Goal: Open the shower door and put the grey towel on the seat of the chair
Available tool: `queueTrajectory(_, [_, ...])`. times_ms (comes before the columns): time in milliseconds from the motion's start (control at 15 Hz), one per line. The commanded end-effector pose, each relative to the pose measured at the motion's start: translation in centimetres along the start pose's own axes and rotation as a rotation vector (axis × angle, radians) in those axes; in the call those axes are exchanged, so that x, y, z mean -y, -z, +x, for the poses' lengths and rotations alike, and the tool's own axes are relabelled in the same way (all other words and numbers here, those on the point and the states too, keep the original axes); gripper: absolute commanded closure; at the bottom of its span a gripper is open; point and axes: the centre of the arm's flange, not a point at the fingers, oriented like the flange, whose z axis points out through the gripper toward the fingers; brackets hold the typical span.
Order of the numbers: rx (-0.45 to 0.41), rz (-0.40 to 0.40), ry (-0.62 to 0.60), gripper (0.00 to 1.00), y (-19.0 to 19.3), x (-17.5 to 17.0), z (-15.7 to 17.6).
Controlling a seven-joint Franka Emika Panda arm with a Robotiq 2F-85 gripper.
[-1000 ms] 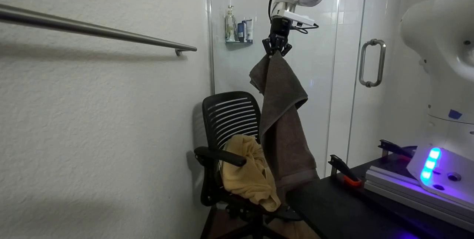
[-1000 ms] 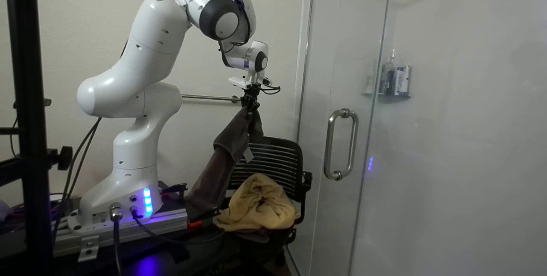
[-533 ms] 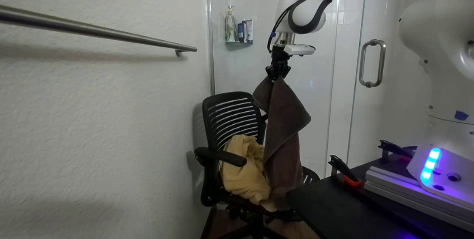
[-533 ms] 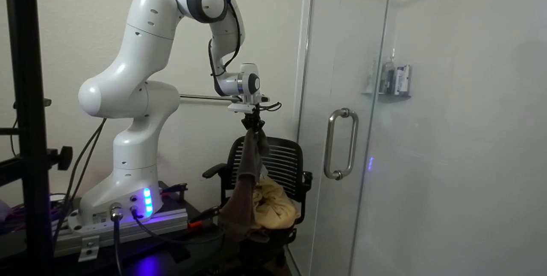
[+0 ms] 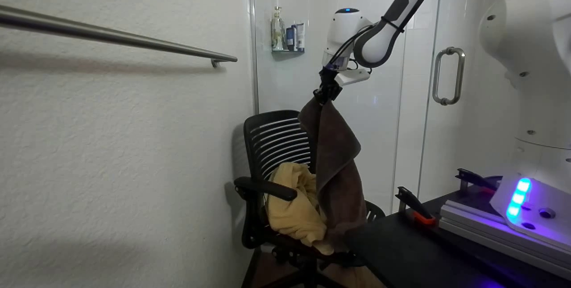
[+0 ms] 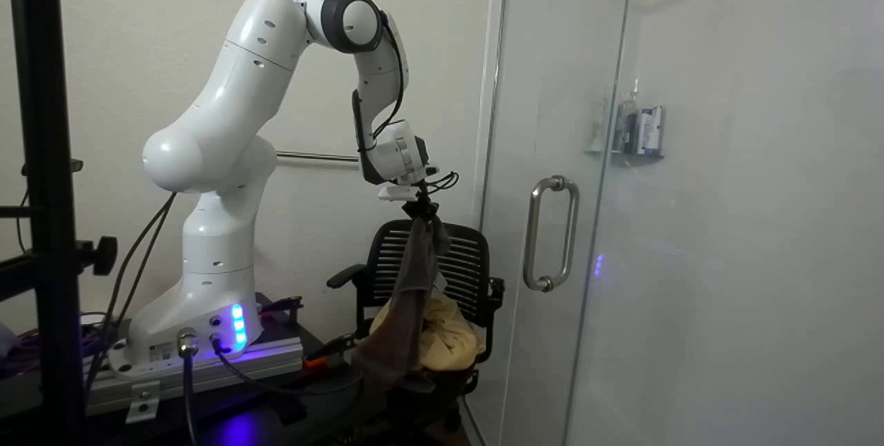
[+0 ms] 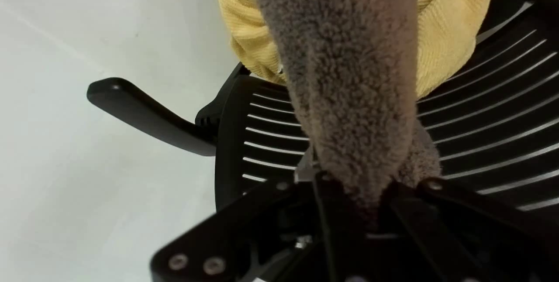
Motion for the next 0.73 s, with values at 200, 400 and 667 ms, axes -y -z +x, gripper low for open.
queueTrajectory(200, [-0.050,0.106,-0.039,0.39,-5.4,1.0,3.6])
queueTrajectory(400, [0.011,0.165,-0.056,0.18,-6.5,1.2,4.3])
queueTrajectory(667, [0.127,0.122,-0.076,0.15,-7.6,1.5,2.9])
